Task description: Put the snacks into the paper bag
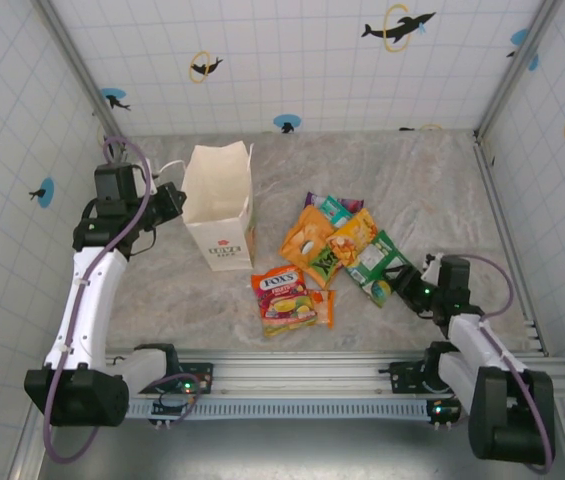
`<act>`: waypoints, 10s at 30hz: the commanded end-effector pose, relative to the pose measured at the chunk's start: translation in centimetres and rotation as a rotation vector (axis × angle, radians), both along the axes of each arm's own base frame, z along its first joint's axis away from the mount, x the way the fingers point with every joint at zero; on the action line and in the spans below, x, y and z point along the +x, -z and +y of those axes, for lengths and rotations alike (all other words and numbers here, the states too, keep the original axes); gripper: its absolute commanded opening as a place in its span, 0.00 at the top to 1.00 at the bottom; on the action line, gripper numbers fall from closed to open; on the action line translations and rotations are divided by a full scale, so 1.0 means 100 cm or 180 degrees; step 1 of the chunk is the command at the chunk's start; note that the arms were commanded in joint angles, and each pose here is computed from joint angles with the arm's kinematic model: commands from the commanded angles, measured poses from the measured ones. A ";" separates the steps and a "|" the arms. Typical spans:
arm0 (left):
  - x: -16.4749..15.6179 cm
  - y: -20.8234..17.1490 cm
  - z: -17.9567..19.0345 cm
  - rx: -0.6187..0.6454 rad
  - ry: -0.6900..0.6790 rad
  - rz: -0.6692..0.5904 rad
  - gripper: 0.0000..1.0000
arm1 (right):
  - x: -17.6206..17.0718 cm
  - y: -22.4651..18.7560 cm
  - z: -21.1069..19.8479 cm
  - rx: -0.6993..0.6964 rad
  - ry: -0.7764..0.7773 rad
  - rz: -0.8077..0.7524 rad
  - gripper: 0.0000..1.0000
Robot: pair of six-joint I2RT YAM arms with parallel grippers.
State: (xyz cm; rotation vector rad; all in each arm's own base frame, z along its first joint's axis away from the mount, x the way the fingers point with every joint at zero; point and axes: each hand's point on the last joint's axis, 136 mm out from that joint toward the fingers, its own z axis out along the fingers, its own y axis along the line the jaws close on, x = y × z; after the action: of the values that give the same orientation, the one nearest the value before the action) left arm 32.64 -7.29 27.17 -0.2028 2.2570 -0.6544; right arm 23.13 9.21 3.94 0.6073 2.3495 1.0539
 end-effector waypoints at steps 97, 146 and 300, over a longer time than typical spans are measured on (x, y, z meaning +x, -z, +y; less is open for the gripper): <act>0.005 -0.002 -0.006 0.0009 0.0058 -0.0078 1.00 | -0.022 -0.072 0.059 -0.3335 -0.1776 -0.0574 0.31; -0.001 -0.004 -0.009 -0.0058 0.0065 -0.0108 1.00 | -0.027 0.007 0.061 -0.5361 -0.2018 -0.1106 0.24; 0.004 0.010 -0.013 -0.0135 0.0085 -0.0041 0.83 | 0.065 -0.138 0.090 -0.0293 -0.0280 -0.1250 0.54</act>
State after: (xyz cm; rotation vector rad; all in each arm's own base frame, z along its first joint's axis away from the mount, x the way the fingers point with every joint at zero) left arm 32.79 -8.21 25.41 -0.2097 2.2606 -0.7014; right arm 30.18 19.27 19.22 0.0814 2.0600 0.8273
